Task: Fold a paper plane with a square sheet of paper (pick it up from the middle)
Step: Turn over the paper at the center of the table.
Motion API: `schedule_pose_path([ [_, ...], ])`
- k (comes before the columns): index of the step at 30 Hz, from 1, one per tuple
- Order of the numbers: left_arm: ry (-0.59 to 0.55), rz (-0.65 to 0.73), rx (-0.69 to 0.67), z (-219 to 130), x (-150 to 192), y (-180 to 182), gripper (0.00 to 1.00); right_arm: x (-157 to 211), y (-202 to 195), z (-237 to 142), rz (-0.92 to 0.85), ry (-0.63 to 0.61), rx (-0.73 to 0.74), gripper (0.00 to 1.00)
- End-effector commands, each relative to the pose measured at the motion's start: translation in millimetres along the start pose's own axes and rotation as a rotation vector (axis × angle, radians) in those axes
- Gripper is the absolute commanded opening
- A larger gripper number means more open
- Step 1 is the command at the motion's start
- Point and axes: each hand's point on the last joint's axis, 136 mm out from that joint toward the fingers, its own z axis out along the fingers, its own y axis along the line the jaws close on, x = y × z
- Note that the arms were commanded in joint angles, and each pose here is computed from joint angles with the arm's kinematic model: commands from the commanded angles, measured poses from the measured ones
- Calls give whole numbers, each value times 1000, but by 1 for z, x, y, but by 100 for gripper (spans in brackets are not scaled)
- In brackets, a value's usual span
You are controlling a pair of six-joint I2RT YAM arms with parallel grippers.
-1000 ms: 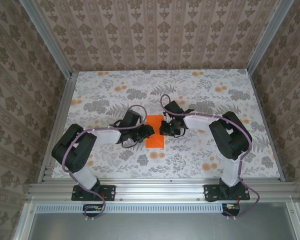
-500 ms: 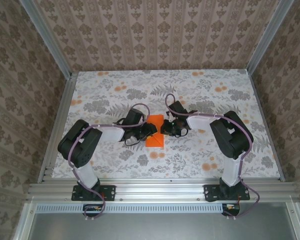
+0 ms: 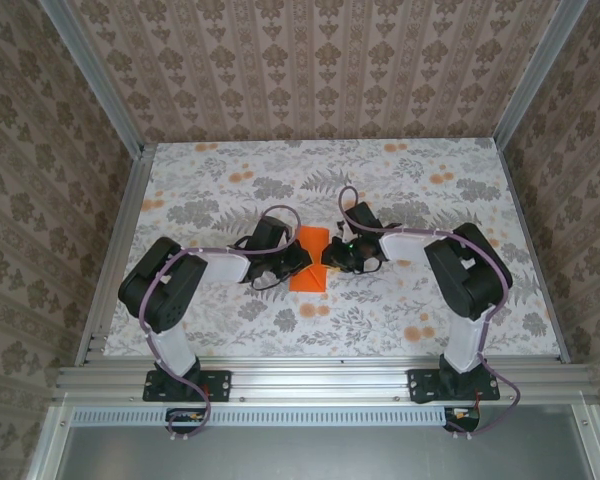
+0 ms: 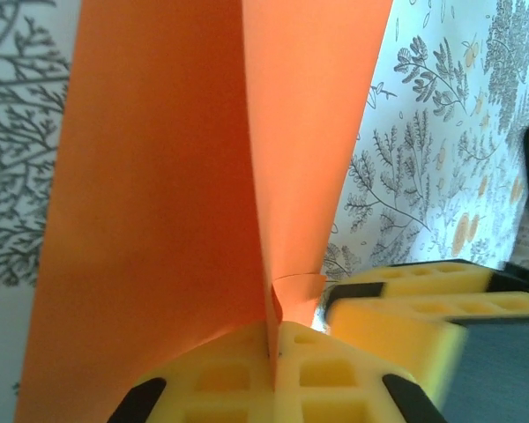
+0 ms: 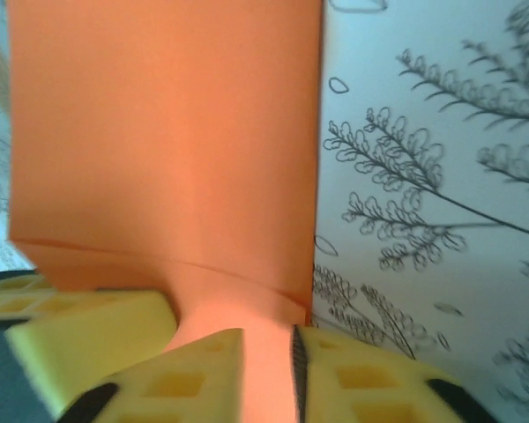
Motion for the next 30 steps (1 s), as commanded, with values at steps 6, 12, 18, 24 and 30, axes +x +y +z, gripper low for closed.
schedule_pose_path([
  [6,-55,218,-182,-51,-8,-2,2,-29,11,-88,-54,-237,-1,55],
  [12,-121,411,-518,-121,-25,6,2,-33,-10,-121,-84,-372,95,78],
  [18,-204,518,-808,-161,-48,14,3,-31,-19,-141,-63,-470,115,87],
  [24,-222,612,-1066,-152,-59,19,3,-28,-30,-147,-41,-495,140,89],
  [30,-194,693,-1195,-109,-56,18,3,-27,-36,-150,-25,-501,153,90],
])
